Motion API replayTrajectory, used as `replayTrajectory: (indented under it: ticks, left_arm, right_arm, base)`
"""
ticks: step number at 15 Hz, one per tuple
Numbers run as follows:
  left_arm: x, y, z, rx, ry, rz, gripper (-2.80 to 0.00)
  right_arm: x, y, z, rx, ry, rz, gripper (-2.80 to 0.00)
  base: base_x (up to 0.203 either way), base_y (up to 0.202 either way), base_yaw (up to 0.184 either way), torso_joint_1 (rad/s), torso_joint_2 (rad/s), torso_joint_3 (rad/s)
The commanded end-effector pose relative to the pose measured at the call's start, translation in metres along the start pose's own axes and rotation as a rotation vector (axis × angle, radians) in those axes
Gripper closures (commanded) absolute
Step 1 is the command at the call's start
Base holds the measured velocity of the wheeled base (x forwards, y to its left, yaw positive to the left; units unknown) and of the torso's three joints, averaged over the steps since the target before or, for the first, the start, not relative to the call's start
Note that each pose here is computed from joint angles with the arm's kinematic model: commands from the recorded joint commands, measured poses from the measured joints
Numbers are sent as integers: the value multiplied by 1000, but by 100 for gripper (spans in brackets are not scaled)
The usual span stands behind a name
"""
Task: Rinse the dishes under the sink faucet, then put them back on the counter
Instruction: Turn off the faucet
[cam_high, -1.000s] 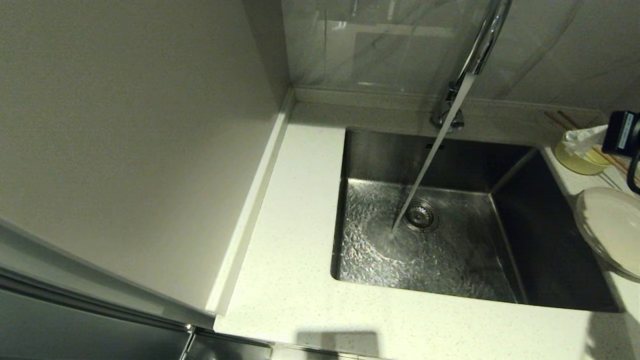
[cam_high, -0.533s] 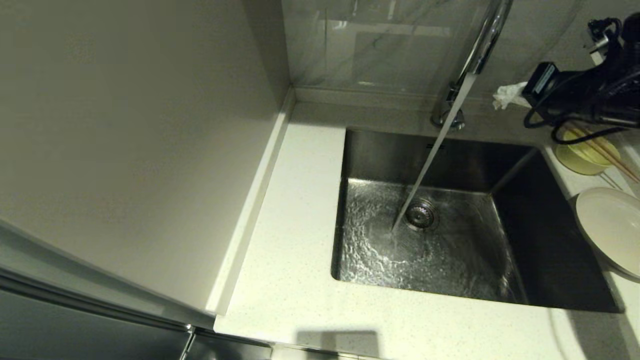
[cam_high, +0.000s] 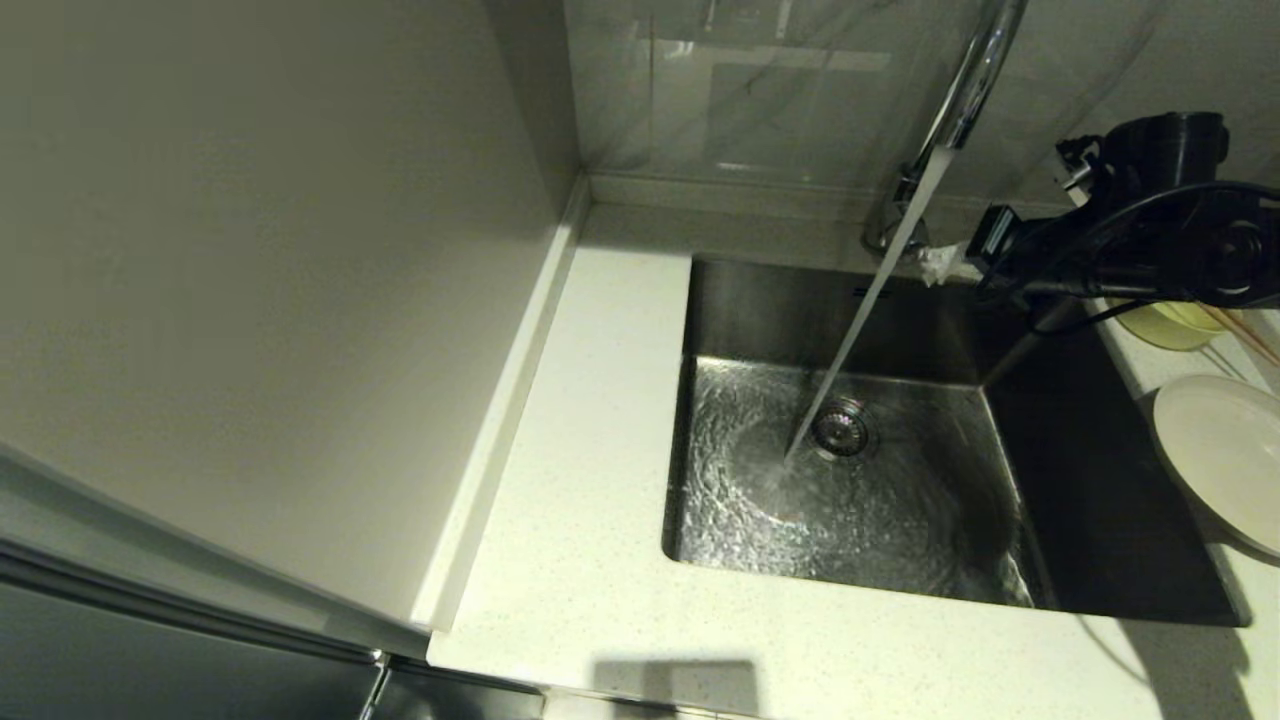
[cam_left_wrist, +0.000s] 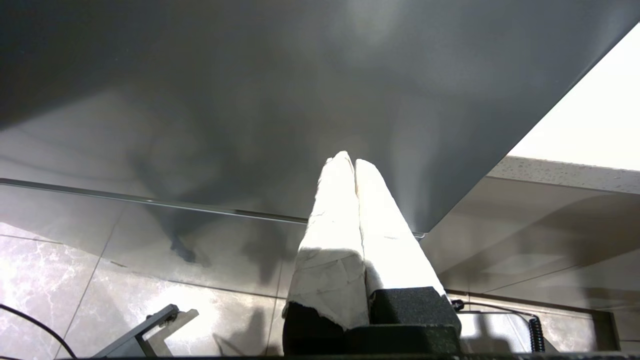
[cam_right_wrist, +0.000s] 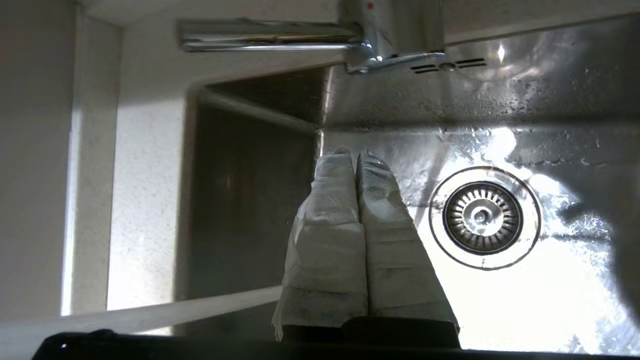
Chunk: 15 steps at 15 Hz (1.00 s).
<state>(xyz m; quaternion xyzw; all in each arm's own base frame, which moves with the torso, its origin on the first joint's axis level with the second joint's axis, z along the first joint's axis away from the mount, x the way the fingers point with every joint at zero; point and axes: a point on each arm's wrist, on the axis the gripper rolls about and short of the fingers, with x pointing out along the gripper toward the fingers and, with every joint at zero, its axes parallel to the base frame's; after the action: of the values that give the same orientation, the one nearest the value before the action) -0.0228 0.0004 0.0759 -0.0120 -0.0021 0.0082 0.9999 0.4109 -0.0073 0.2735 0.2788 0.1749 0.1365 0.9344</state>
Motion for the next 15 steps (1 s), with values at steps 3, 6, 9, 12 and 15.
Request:
replayTrajectory:
  ticks: [3,6,9,12,15]
  left_arm:
    - [0,0,0,-1,-2,0,0]
    - [0,0,0,-1,-2,0,0]
    - [0,0,0,-1,-2,0,0]
    - [0,0,0,-1,-2,0,0]
    - [0,0,0,-1,-2,0,0]
  right_arm:
    - [8,-3,2,115,19,49,0]
    - [13,-4,2,144,88,153,0]
    - [20,7,15,182,50,204,0]
    - [36,8,19,245,21,249,0]
    - [41,4,16,277,28,247,0]
  base:
    - [0,0,0,0,0,0]
    - [0,0,0,0,0,0]
    - [0,0,0,0,0,0]
    - [0,0,0,0,0,0]
    - [0,0,0,0,0,0]
